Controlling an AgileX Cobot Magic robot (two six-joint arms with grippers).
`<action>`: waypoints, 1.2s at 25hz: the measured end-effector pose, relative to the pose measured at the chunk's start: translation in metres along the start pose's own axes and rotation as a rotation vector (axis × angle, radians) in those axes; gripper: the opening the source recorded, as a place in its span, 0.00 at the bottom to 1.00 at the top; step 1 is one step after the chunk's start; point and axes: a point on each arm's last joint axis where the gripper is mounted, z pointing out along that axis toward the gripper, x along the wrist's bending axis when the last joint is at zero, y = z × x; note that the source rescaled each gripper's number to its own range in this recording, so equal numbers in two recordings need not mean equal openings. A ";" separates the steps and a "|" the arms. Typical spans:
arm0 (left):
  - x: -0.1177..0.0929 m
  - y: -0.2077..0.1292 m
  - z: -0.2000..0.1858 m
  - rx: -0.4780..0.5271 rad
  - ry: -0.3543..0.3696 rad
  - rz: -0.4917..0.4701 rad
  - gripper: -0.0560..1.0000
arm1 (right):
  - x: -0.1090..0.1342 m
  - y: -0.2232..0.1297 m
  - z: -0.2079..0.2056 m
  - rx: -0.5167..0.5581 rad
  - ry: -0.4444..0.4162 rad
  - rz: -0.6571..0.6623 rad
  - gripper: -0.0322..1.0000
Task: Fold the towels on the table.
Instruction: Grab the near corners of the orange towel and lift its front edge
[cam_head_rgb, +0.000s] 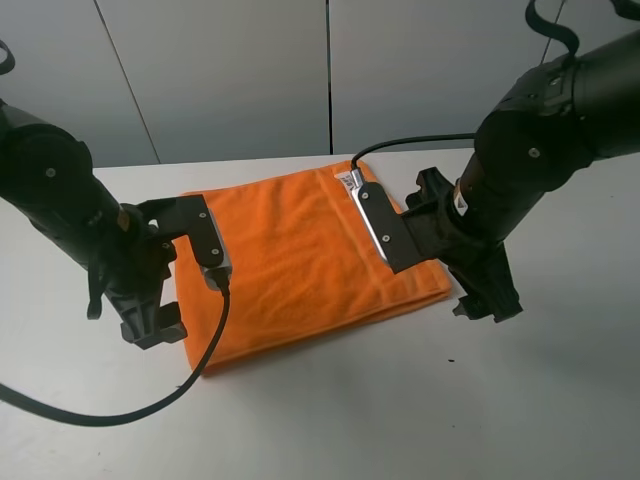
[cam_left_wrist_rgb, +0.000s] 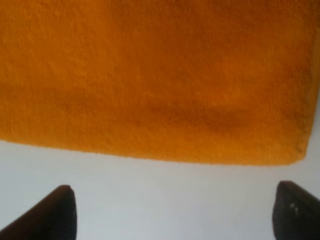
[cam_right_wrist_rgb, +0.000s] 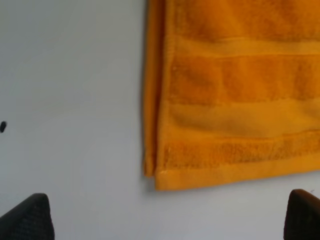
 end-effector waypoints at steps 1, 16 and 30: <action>0.000 0.000 0.001 0.003 -0.004 -0.002 1.00 | -0.003 0.002 0.002 -0.007 0.004 0.014 1.00; -0.027 0.014 0.008 0.029 -0.052 0.024 1.00 | -0.007 -0.011 0.029 -0.063 0.130 0.076 1.00; -0.029 0.016 0.025 0.046 -0.084 -0.064 1.00 | -0.008 -0.020 0.046 -0.119 0.173 0.059 1.00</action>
